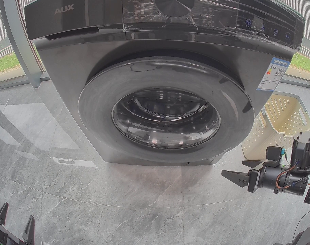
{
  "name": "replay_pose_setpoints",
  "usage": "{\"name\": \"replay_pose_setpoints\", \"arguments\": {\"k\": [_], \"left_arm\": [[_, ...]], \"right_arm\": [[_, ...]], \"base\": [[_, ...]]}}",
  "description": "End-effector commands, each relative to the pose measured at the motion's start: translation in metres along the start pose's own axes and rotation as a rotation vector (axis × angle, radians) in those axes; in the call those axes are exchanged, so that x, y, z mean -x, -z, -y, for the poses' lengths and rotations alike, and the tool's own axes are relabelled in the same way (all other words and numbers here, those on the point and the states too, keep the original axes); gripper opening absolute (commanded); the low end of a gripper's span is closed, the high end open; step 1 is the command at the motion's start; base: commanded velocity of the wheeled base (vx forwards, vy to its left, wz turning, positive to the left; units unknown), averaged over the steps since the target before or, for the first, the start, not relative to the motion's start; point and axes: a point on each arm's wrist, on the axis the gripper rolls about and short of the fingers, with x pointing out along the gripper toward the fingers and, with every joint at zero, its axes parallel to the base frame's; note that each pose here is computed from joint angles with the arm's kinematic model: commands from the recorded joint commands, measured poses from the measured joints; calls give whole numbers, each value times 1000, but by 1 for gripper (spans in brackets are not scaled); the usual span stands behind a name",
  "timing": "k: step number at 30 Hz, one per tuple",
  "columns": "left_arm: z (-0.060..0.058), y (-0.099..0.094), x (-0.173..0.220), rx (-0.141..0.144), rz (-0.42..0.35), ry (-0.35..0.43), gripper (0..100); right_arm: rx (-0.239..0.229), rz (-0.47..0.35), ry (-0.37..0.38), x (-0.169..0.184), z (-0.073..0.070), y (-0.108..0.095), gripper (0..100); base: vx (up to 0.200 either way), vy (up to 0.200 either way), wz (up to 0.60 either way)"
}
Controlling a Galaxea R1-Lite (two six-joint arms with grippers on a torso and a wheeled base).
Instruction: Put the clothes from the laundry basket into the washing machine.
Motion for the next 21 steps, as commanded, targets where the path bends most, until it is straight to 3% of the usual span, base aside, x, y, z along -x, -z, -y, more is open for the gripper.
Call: {"name": "replay_pose_setpoints", "arguments": {"k": [1, 11, 21], "left_arm": [[0, 5, 0, 0, -5, 0, 100], [0, 5, 0, 0, -3, 0, 100], [0, 5, 0, -1, -3, 0, 100]], "right_arm": [[-13, 85, -116, -6, -25, -10, 100], [-13, 216, -103, -9, -27, -35, 100], [-22, 247, -70, -3, -19, -39, 100]], "base": [[200, 0, 0], [200, 0, 0], [0, 0, 0]]}}
